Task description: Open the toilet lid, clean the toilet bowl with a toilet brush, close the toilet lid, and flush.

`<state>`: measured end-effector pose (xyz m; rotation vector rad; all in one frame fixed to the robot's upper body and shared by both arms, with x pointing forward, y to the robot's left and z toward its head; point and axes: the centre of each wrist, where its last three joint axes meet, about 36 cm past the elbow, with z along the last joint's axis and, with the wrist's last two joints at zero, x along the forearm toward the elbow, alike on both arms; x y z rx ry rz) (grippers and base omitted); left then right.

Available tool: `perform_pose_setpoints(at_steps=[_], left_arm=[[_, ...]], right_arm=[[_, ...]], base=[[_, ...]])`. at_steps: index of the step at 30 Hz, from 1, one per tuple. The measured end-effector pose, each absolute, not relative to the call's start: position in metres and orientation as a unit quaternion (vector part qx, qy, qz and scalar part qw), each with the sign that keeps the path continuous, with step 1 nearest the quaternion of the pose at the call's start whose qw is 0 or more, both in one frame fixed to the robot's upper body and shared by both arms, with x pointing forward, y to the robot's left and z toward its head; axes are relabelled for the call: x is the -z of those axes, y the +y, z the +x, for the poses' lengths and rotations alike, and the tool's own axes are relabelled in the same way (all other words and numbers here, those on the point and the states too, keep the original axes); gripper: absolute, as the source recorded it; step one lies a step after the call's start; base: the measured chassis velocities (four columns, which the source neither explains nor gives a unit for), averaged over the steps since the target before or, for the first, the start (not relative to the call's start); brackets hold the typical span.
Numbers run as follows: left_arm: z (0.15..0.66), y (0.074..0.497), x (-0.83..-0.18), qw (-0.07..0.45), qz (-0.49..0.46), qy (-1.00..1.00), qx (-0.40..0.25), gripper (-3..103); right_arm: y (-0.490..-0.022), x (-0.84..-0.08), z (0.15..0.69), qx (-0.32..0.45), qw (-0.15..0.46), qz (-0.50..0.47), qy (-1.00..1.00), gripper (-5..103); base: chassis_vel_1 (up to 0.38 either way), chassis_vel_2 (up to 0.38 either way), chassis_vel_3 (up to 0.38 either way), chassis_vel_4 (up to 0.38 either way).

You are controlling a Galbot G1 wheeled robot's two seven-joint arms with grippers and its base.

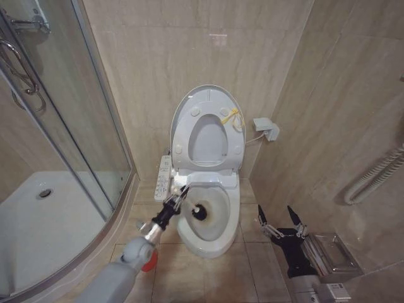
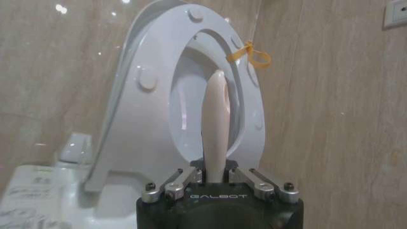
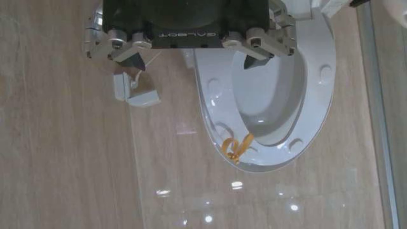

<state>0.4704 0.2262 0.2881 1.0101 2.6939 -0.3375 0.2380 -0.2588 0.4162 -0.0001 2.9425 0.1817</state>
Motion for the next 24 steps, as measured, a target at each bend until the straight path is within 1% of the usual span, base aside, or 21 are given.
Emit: perform_pose_setpoints(at_steps=[3,13,16,17,19,21,23,24], left_arm=[[0.458,0.236,-0.295,0.133,0.351,0.920,0.109,18],[0.441,0.255,-0.309,0.155,0.350,0.918,0.100,18],[0.436,0.263,-0.315,0.174,0.367,0.912,0.063,18],[0.436,0.263,-0.315,0.174,0.367,0.912,0.063,18],[0.427,0.272,-0.321,0.185,0.389,0.902,0.030,18],[0.422,0.274,-0.324,0.188,0.394,0.899,0.023,18],[0.411,0.283,-0.332,0.207,0.395,0.895,-0.002,18],[0.411,0.283,-0.332,0.207,0.395,0.895,-0.002,18]], right_arm=[[-0.259,-0.416,0.238,-0.061,0.097,0.000,0.993,100],[-0.259,-0.416,0.238,-0.061,0.097,0.000,0.993,100],[-0.259,-0.416,0.238,-0.061,0.097,0.000,0.993,100],[-0.259,-0.416,0.238,-0.061,0.097,0.000,0.993,100],[-0.259,-0.416,0.238,-0.061,0.097,0.000,0.993,100],[-0.259,-0.416,0.238,-0.061,0.097,0.000,0.993,100],[-0.259,-0.416,0.238,-0.061,0.097,0.000,0.993,100],[-0.259,-0.416,0.238,-0.061,0.097,0.000,0.993,100]], base=[[0.000,0.000,0.000,0.000],[0.000,0.000,0.000,0.000],[0.000,0.000,0.000,0.000],[0.000,0.000,0.000,0.000],[0.000,0.000,0.000,0.000],[0.000,0.000,0.000,0.000],[0.000,0.000,0.000,0.000],[0.000,0.000,0.000,0.000]])
